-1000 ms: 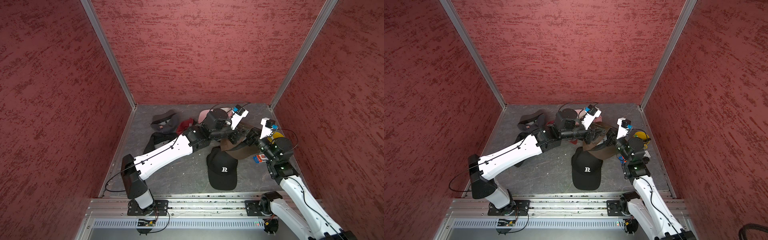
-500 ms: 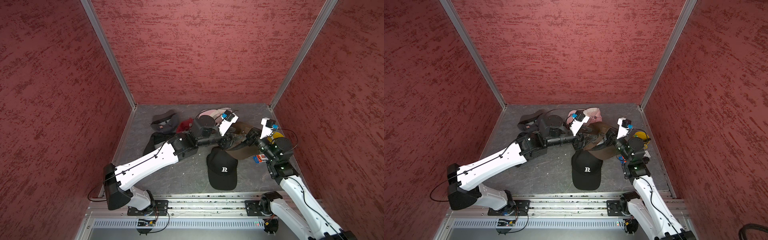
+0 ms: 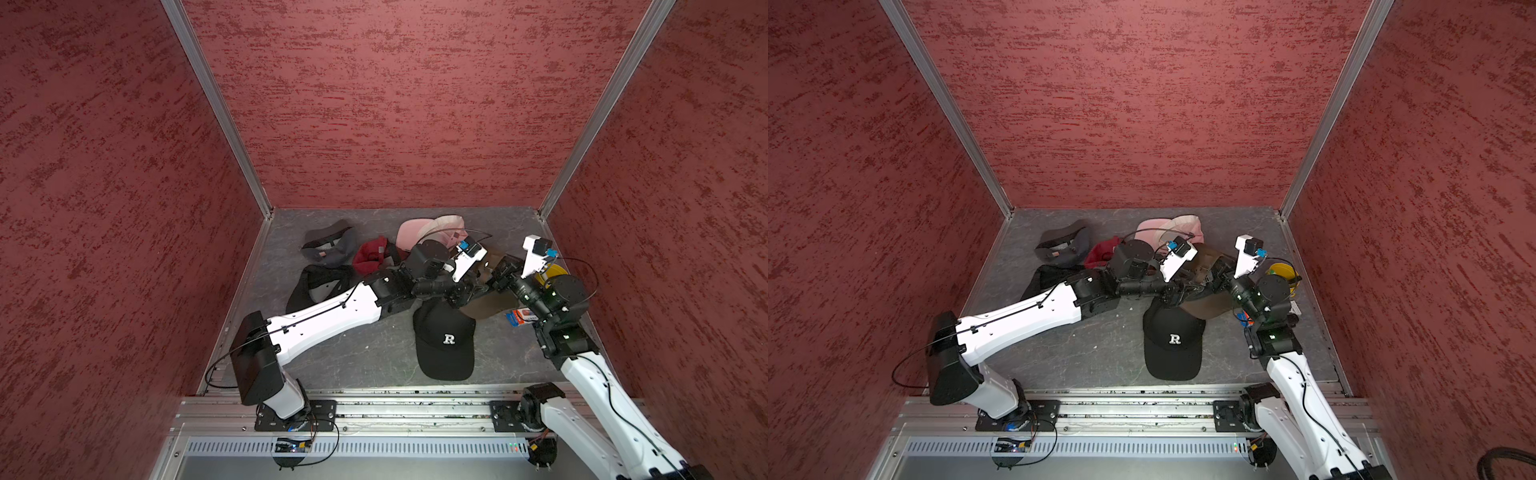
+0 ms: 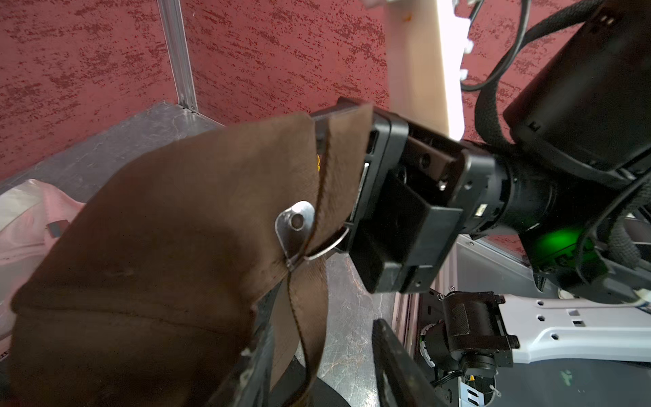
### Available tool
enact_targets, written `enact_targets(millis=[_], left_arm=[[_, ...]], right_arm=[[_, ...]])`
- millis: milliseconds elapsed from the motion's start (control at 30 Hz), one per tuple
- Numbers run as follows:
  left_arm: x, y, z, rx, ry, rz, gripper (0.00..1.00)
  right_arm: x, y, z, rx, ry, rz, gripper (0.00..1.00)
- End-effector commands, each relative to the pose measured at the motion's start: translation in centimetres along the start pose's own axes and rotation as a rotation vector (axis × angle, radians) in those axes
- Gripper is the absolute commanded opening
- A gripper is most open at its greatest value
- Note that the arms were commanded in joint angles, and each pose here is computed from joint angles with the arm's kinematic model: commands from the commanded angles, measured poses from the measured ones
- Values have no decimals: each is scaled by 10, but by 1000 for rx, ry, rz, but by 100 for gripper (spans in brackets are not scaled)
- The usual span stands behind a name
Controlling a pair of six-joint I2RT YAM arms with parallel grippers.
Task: Open the adjustable buckle of the baseball cap
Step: Pull the adjustable strap on the baseball cap.
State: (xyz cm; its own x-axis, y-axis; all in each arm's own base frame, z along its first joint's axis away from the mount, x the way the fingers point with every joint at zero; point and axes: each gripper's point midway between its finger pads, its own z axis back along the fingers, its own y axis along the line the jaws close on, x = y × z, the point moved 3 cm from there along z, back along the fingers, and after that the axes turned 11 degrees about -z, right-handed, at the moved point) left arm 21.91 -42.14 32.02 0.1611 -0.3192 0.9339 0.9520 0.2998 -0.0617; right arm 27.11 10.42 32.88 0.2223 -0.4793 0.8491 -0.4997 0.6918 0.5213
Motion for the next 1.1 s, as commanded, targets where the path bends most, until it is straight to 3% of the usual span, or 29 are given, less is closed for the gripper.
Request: enact_targets(millis=[0,133,400,533,600,633,700,800,1067], left_arm=[[4,-3,-5,-26,-35,3,47],[-1,1,-11,-29,-41,27,44],[-8,-4,-11,-81,-45,61,12],[-6,-3,-8,-89,-56,73,0],[-1,-5,-6,-102,-65,72,0],[1,-6,-3,-108,-70,70,0],[7,-8,4,-118,-73,69,0],[16,-10,15,-140,-76,76,0],[31,-13,33,-187,-82,58,0]], right_arm=[[17,16,3,44,-36,13,0],[15,16,1,50,-27,12,0],[12,14,2,53,-24,13,0],[11,14,0,58,-19,21,0],[9,14,-1,57,-8,41,0],[8,13,-2,56,-1,54,2],[5,11,-1,48,12,102,20],[2,10,1,37,29,177,30],[-8,20,10,111,48,350,43]])
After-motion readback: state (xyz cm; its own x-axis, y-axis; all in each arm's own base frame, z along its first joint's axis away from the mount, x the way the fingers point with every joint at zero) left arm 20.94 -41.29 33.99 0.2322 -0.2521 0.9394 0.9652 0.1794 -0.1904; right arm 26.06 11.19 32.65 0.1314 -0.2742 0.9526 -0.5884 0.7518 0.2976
